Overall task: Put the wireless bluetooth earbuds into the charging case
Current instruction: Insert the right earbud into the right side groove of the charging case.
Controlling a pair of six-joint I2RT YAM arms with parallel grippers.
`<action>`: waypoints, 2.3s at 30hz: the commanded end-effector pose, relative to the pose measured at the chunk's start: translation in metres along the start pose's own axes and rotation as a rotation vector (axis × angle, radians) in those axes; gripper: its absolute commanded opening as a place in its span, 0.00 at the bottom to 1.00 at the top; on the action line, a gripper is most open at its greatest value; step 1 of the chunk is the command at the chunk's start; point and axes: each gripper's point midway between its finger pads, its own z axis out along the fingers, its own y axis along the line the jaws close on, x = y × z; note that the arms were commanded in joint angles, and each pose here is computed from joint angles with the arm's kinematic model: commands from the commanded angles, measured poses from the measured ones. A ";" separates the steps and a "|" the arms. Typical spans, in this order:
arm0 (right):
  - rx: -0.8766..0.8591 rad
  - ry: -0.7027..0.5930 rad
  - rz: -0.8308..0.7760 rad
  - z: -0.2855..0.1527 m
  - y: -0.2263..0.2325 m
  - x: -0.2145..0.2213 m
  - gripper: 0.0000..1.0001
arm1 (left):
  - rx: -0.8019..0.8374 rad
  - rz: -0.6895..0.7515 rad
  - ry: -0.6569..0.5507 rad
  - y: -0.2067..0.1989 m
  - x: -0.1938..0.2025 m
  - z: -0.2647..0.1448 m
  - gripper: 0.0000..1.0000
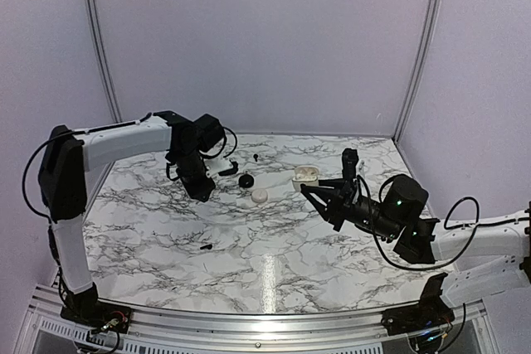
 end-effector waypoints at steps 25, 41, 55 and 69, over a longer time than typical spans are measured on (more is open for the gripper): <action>-0.184 -0.250 -0.293 0.012 0.059 -0.055 0.00 | 0.035 0.251 -1.456 -0.207 -0.109 -0.314 0.08; -0.209 -0.302 -0.214 0.015 0.071 -0.063 0.00 | -0.004 0.276 -1.440 -0.220 -0.128 -0.302 0.08; -0.245 -0.334 -0.187 0.020 0.079 -0.068 0.00 | -0.045 0.266 -1.423 -0.216 -0.132 -0.296 0.08; -0.260 -0.355 -0.184 0.018 0.083 -0.075 0.00 | -0.074 0.233 -1.385 -0.210 -0.138 -0.281 0.07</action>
